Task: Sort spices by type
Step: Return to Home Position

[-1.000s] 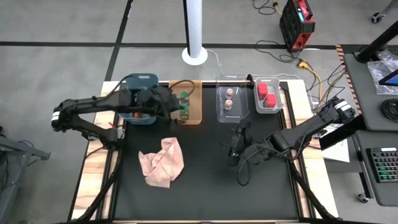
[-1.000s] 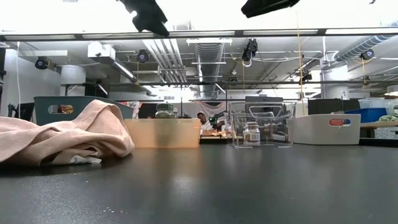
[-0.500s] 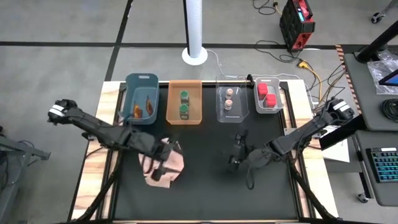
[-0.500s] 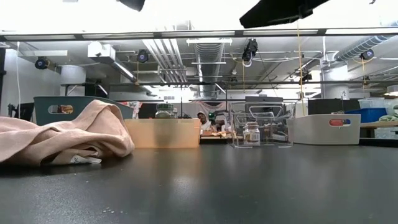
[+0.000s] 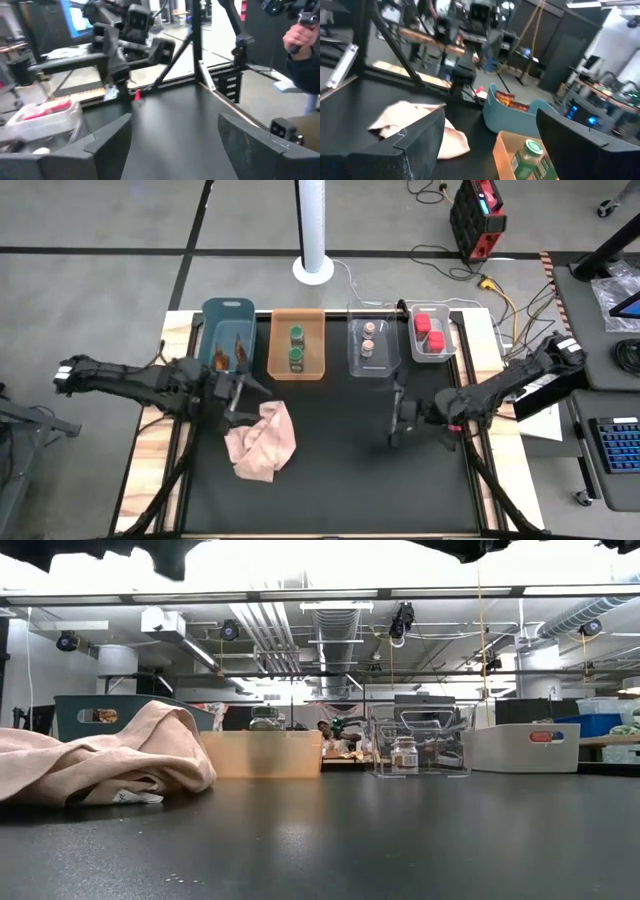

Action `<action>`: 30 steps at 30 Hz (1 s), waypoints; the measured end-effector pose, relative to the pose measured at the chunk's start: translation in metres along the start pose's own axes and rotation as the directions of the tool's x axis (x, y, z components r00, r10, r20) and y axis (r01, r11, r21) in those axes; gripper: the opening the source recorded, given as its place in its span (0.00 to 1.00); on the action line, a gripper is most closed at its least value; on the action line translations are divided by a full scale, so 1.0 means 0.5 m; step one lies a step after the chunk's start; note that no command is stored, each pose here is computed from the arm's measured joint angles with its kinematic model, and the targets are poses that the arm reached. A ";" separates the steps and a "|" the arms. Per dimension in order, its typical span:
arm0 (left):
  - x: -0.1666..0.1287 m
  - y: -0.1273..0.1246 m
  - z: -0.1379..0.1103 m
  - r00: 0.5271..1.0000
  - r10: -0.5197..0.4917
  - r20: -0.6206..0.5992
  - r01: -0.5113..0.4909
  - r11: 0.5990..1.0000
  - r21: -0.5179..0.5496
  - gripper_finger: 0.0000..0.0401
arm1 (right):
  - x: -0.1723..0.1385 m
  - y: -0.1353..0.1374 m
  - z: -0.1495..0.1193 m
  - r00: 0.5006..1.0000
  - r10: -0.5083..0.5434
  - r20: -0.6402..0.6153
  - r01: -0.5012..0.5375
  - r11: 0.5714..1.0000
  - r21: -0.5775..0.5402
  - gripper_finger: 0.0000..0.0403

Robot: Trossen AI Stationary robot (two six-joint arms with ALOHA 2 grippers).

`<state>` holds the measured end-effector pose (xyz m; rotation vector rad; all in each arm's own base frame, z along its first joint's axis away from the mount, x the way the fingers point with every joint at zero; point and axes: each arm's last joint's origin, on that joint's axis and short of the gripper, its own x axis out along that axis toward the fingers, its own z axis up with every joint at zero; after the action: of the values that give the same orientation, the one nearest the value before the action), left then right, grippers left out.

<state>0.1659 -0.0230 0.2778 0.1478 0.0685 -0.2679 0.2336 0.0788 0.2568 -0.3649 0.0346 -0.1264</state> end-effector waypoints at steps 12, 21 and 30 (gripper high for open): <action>-0.112 -0.006 -0.063 0.992 0.093 0.080 -0.093 0.996 0.001 0.69 | -0.090 -0.073 -0.046 0.995 -0.002 0.098 -0.002 0.999 0.043 0.80; -0.172 -0.026 -0.094 0.976 0.106 0.192 -0.112 0.994 0.020 0.69 | -0.180 -0.101 -0.099 0.978 -0.076 0.195 0.058 0.994 0.098 0.82; -0.163 -0.028 -0.131 0.984 0.123 0.127 -0.127 0.992 0.026 0.69 | -0.265 -0.124 -0.139 0.896 -0.175 0.409 0.144 0.984 0.106 0.79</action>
<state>0.0808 -0.0050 0.2181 0.1682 -0.0696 -0.1525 0.0910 0.0140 0.2155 -0.3147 -0.4250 -0.2096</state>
